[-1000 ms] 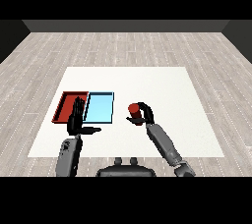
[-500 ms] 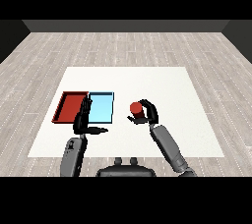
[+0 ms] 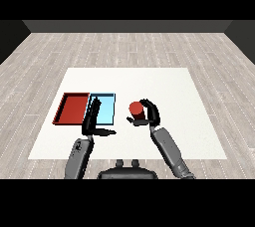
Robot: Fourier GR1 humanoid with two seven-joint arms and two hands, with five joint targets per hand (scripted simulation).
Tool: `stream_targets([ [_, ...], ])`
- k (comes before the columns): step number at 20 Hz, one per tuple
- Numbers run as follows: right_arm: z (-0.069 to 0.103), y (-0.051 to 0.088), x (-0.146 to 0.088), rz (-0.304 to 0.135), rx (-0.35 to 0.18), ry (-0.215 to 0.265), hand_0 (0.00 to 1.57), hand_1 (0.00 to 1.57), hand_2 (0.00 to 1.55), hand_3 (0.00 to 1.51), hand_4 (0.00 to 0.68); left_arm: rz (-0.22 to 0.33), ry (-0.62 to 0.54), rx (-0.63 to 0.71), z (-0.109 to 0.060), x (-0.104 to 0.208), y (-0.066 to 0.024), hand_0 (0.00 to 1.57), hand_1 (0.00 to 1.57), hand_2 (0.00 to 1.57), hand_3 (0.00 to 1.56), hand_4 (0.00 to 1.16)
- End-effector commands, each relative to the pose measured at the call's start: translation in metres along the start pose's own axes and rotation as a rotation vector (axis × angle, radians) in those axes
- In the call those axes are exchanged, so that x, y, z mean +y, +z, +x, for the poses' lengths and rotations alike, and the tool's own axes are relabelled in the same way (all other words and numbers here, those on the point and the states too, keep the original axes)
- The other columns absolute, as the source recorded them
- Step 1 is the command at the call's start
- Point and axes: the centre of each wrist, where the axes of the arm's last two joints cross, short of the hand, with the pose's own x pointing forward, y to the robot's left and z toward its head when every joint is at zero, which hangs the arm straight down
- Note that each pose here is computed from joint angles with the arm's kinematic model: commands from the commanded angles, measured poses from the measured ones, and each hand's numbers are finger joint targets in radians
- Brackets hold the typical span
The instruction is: Pick the red can and put it in the red box
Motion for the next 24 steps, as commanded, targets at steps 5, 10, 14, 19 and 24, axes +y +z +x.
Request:
stream_targets([
  [5, -0.014, -0.014, 0.024, -0.008, 0.009, -0.052, 1.45, 1.45, 1.43, 1.38, 0.647, -0.069, 0.054, 0.07, -0.012, -0.061, 0.0, 0.0, 0.0, 0.0, 0.0, 0.0],
  [10, 0.0, -0.025, 0.043, 0.006, -0.01, -0.04, 1.46, 1.46, 1.44, 1.4, 0.659, -0.068, 0.058, 0.118, -0.031, -0.055, -0.0269, 0.0, 0.0, 0.0, 0.0, 0.0],
  [14, -0.003, -0.024, 0.053, 0.011, -0.011, -0.034, 1.45, 1.45, 1.45, 1.39, 0.63, -0.089, 0.038, 0.133, -0.041, -0.053, -0.0167, 0.0, 0.0, 0.0, 0.0, 0.0],
  [19, -0.001, 0.0, 0.075, 0.021, 0.001, -0.032, 1.45, 1.45, 1.44, 1.38, 0.635, -0.082, 0.091, 0.159, -0.054, -0.052, -0.0232, 0.0, 0.0, 0.0, 0.0, 0.0],
  [24, -0.003, -0.029, 0.051, 0.006, 0.017, -0.037, 1.45, 1.45, 1.43, 1.38, 0.641, -0.1, 0.059, 0.186, -0.056, -0.069, -0.022, 0.0, 0.0, 0.0, 0.0, 0.0],
])
